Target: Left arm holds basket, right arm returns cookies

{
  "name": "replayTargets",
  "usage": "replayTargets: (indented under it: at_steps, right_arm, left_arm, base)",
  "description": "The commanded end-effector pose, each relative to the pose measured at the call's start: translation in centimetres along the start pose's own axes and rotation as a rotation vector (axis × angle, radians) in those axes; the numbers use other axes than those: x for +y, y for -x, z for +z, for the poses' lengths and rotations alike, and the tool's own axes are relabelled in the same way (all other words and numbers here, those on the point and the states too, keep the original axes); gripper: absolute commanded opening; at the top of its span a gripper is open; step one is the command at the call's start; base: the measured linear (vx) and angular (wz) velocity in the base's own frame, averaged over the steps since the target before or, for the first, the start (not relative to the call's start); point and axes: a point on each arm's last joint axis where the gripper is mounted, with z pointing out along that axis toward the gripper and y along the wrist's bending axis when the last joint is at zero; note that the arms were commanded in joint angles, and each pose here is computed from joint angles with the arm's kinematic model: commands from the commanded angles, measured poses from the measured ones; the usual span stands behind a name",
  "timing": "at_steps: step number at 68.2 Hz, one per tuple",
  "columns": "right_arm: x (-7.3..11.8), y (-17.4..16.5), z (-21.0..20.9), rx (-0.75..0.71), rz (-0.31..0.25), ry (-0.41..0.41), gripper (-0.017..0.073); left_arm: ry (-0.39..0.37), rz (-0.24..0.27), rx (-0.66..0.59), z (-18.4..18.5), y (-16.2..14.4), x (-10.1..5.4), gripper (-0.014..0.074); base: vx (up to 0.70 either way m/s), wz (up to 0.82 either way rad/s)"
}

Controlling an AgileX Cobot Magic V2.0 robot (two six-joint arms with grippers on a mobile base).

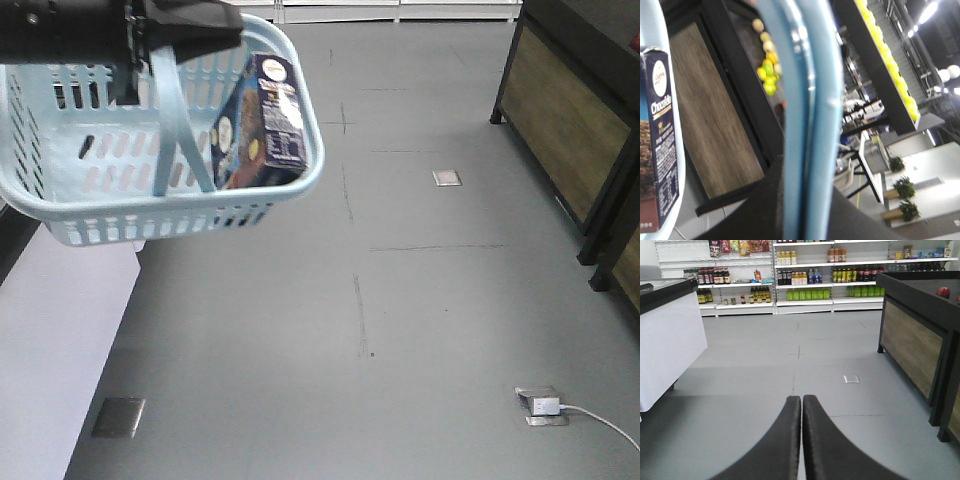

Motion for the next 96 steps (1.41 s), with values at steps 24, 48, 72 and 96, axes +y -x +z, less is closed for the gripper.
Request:
replayTargets:
  at_steps: [24, 48, 72, 96]
  right_arm:
    - [0.0, 0.7, -0.1, -0.081, -0.008, 0.005, -0.0008]
    - [0.0, 0.7, -0.1, -0.081, -0.008, 0.005, -0.0008]
    - [0.0, 0.7, -0.1, -0.081, -0.008, 0.005, -0.0008]
    - [0.0, 0.7, -0.1, -0.081, -0.008, 0.005, -0.0008]
  left_arm:
    - [-0.056, -0.190, 0.099, 5.2, -11.7, 4.5, -0.0008]
    - [0.047, -0.281, 0.231, 4.3, -18.4, 10.4, -0.0008]
    - [0.118, -0.350, 0.319, 3.4, -22.6, 12.6, -0.0008]
    - [0.116, -0.341, 0.355, 3.9, -23.5, 12.2, -0.0008]
  base:
    - [0.00, 0.00]
    - [0.00, 0.00]
    - [0.00, 0.00]
    - [0.00, 0.00]
